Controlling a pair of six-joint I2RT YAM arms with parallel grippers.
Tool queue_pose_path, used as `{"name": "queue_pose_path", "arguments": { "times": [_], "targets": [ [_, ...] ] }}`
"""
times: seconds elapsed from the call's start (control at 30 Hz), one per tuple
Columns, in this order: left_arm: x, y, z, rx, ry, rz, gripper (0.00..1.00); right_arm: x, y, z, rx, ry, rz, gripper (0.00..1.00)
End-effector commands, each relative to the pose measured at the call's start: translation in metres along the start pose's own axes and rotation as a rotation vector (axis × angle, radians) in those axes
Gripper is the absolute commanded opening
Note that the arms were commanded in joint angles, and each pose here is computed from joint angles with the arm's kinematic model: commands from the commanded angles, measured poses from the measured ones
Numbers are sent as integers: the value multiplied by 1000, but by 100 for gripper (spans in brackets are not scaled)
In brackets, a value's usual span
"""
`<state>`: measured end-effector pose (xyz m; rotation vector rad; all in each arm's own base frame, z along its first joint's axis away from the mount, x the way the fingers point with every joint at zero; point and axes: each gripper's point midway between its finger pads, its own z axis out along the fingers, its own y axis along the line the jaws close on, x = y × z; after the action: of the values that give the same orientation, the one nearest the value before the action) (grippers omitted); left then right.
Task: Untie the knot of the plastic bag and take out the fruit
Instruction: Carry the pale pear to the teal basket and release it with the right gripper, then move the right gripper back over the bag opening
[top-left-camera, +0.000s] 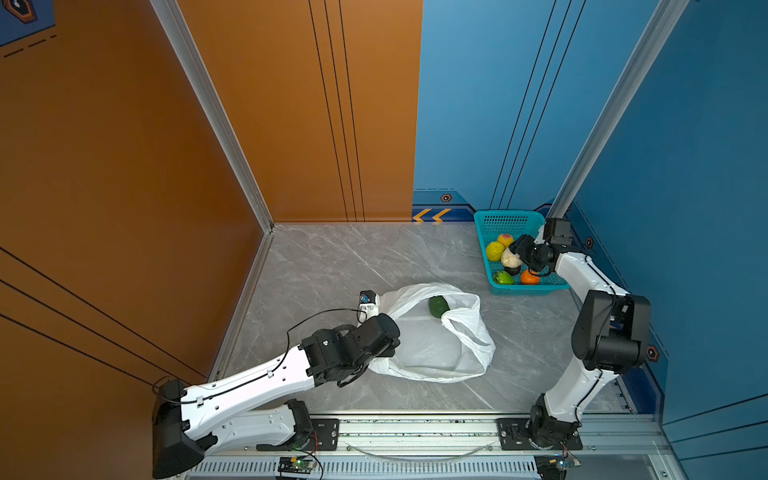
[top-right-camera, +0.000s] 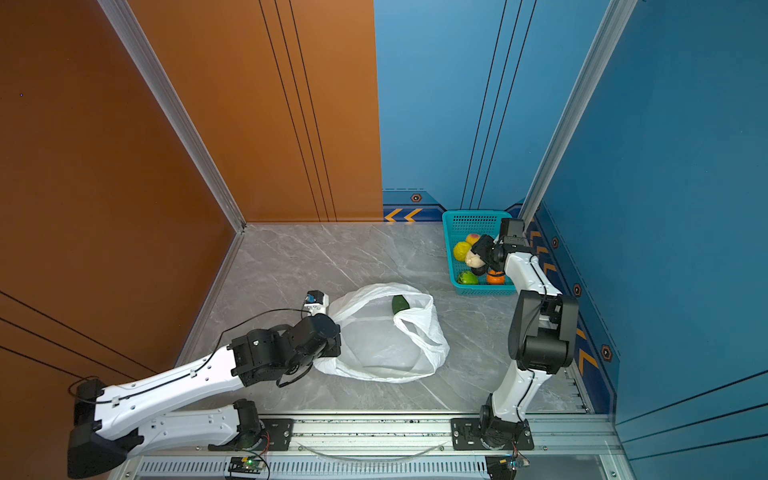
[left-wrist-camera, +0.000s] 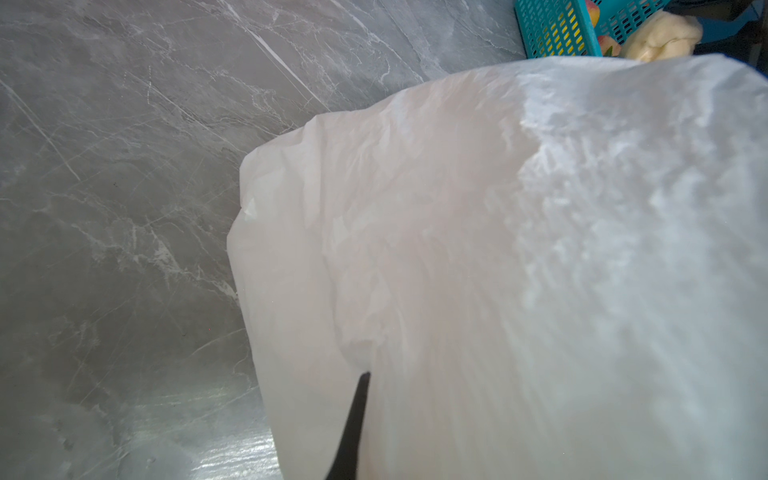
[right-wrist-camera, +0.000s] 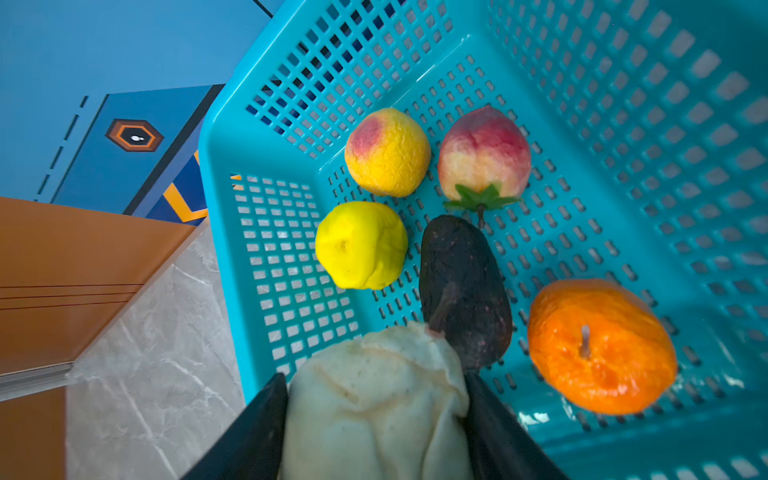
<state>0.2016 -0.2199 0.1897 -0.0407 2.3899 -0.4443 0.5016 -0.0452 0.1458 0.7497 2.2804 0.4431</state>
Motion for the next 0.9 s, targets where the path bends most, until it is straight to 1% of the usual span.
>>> {"name": "queue_pose_path", "arguments": {
  "times": [0.0,0.13,0.33,0.5,0.67,0.77,0.87],
  "targets": [
    [-9,-11,-5,20,-17,-9,0,-16,3,1,30,-41,-37,77],
    [-10,-13,-5,19,-18,-8,0,-18,9,-2,46,-43,-66,89],
    [-10,-14,-5,21,-16,-7,0,-14,18,-11,44,-36,-90,100],
    [-10,-14,-5,25,-14,-5,0,-3,33,-31,17,-19,-108,100],
    [-10,-16,-7,35,-12,-7,0,24,62,-73,-59,9,-157,100],
    [-9,-17,-8,39,-14,-7,0,52,84,-112,-96,53,-237,100],
    [-8,-19,-11,47,-17,-5,0,91,108,-162,-164,99,-316,100]
  ]
}}
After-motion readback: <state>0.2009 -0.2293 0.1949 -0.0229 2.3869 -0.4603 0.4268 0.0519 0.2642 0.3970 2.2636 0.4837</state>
